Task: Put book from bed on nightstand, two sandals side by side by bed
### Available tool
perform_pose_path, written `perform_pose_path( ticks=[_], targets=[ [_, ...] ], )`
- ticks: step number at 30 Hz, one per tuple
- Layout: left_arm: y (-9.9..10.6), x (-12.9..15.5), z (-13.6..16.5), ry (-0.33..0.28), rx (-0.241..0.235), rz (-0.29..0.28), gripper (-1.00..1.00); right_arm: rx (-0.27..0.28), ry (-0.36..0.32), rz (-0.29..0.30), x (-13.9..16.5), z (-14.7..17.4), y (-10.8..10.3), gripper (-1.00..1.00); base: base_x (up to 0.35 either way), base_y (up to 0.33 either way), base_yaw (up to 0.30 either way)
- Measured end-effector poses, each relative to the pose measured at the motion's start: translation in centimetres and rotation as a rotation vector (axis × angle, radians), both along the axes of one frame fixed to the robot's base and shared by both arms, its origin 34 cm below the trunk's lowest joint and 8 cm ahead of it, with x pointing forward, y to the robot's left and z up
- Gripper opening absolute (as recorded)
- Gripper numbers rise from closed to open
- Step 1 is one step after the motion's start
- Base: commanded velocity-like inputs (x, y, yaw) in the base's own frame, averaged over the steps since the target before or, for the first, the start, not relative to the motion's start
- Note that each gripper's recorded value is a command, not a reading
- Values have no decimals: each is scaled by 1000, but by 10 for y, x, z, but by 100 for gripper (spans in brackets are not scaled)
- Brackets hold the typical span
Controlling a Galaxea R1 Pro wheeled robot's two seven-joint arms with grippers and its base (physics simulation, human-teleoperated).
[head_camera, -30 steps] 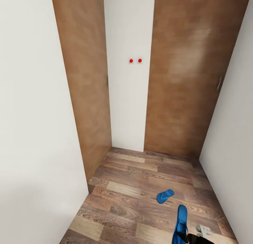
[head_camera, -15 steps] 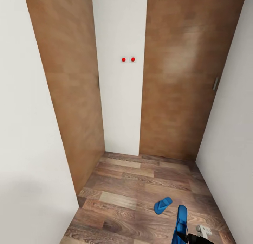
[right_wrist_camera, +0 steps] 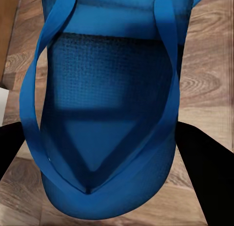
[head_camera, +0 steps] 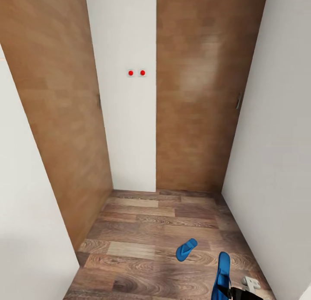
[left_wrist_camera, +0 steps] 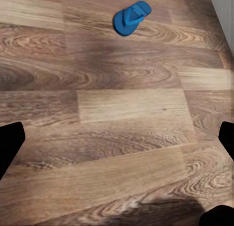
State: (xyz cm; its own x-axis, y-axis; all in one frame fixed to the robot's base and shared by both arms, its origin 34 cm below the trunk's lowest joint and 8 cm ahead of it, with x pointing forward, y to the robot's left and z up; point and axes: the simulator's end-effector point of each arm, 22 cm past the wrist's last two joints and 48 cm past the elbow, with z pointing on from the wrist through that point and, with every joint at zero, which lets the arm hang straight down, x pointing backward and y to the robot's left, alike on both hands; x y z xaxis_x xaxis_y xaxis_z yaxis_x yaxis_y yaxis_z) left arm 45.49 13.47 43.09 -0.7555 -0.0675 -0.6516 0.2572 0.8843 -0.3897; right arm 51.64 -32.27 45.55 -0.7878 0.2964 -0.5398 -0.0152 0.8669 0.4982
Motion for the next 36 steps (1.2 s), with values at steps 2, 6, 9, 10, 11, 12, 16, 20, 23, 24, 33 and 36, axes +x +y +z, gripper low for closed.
perform_pose_path(
  ticks=[2,6,9,10,11,12,16,20,23,24,33,36],
  targets=[
    [0,0,0,0,0,0,100,0,0,0,0,0,0,-100,0,0,-206],
    [0,0,0,0,0,0,100,0,0,0,0,0,0,-100,0,0,-199],
    [0,0,0,0,0,0,100,0,0,0,0,0,0,-100,0,0,-183],
    [0,0,0,0,0,0,100,0,0,0,0,0,0,-100,0,0,-169],
    [0,0,0,0,0,0,100,0,0,0,0,0,0,-100,0,0,-166],
    [0,0,0,0,0,0,100,0,0,0,0,0,0,-100,0,0,-164],
    [0,0,0,0,0,0,100,0,0,0,0,0,0,-100,0,0,-161],
    [0,0,0,0,0,0,100,0,0,0,0,0,0,-100,0,0,-159],
    [0,0,0,0,0,0,100,0,0,0,0,0,0,-100,0,0,-159],
    [0,0,0,0,0,0,100,0,0,0,0,0,0,-100,0,0,-159],
    [0,0,0,-1,0,0,100,0,-1,0,0,0,0,-100,109,0,-79],
    [0,0,0,-1,0,0,100,0,0,1,0,0,0,-100,301,0,-2]
  ],
)
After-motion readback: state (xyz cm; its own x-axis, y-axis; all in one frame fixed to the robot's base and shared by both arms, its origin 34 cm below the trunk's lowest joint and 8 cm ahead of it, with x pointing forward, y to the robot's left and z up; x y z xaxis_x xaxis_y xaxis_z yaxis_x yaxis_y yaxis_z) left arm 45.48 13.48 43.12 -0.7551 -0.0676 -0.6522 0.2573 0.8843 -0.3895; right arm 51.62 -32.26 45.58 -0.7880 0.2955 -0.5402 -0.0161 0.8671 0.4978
